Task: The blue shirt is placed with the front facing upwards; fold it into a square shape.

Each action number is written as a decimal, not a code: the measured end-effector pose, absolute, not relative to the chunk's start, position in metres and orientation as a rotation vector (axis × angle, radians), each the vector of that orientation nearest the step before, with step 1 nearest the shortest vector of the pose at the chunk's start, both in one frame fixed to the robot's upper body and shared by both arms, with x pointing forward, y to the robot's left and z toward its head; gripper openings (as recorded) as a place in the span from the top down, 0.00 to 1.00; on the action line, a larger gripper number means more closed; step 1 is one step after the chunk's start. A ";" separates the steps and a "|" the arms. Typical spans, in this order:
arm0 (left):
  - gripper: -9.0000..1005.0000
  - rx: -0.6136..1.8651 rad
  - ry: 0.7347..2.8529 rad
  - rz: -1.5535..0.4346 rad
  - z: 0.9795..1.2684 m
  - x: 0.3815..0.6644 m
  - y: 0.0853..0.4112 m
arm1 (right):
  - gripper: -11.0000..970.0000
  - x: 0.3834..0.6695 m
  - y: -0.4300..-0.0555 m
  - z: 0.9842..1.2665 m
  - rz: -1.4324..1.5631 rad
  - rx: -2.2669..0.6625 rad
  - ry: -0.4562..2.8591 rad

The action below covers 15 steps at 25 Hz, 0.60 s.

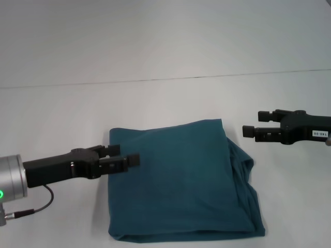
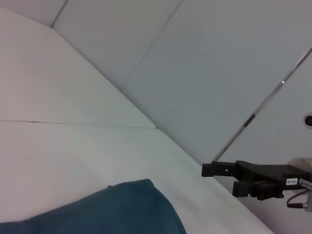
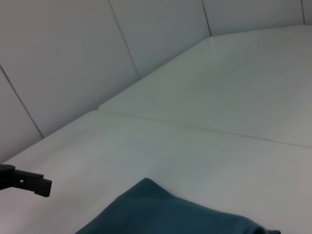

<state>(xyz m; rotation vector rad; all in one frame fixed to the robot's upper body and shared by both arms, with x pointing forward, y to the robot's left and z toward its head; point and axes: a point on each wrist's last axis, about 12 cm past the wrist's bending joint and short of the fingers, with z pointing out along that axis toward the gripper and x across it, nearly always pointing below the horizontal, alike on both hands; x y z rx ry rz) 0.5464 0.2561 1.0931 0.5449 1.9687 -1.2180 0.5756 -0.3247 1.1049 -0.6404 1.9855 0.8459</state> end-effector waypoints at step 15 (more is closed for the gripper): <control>0.04 0.592 1.966 -1.235 1.091 0.540 0.256 | 0.03 0.566 -0.321 1.102 0.892 -0.708 1.987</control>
